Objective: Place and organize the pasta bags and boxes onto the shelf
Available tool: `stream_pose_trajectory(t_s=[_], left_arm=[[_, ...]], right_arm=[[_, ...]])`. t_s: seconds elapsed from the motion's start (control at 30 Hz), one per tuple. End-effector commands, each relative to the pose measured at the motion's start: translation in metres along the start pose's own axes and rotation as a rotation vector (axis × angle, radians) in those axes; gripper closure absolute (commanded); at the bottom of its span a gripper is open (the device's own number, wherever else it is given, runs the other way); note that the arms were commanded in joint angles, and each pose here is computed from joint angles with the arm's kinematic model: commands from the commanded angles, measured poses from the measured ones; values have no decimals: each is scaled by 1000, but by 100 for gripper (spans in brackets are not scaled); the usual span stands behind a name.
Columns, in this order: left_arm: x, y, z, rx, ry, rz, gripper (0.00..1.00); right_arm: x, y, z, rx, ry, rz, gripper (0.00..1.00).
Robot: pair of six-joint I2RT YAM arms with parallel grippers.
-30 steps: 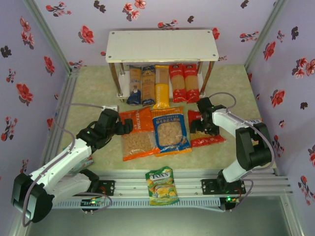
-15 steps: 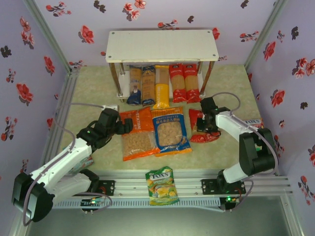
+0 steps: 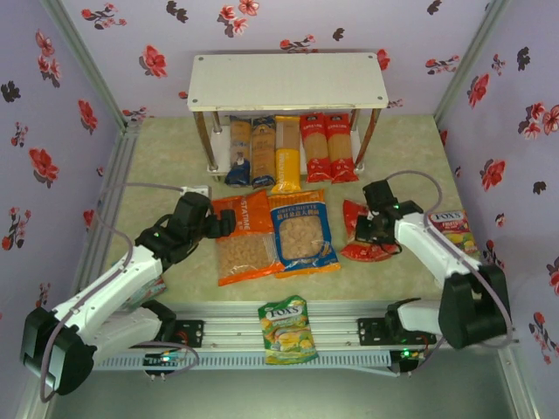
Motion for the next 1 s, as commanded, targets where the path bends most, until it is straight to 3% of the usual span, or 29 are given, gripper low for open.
stream_pose_trajectory(t_s=[0.0, 0.3, 0.4, 0.6, 0.73, 0.97], left_arm=[[14, -4, 8, -24, -51, -7, 6], [21, -6, 12, -33, -69, -10, 6], [31, -10, 17, -40, -85, -14, 6], [47, -17, 25, -65, -123, -10, 6], [53, -21, 28, -73, -128, -15, 6], [57, -21, 32, -70, -135, -27, 6]], right_arm=[[23, -10, 51, -49, -189, -26, 100], [53, -35, 188, -138, -601, -41, 100], [74, -23, 249, -52, -816, -7, 100], [128, 9, 334, 35, -1069, 82, 100], [176, 36, 364, 46, -1178, 140, 100], [242, 95, 377, 161, -1240, 280, 100]])
Point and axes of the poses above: each hand's point on the last joint's axis, 136 mm out from that joint toward the fingers, its own z axis back along the fingers, its own y axis along the line the jaws close on, x = y × z, the point moved 2 cm from there along z, back along the fingers, and after that the axes turned 1 degree about z, right-handed, at the moved point
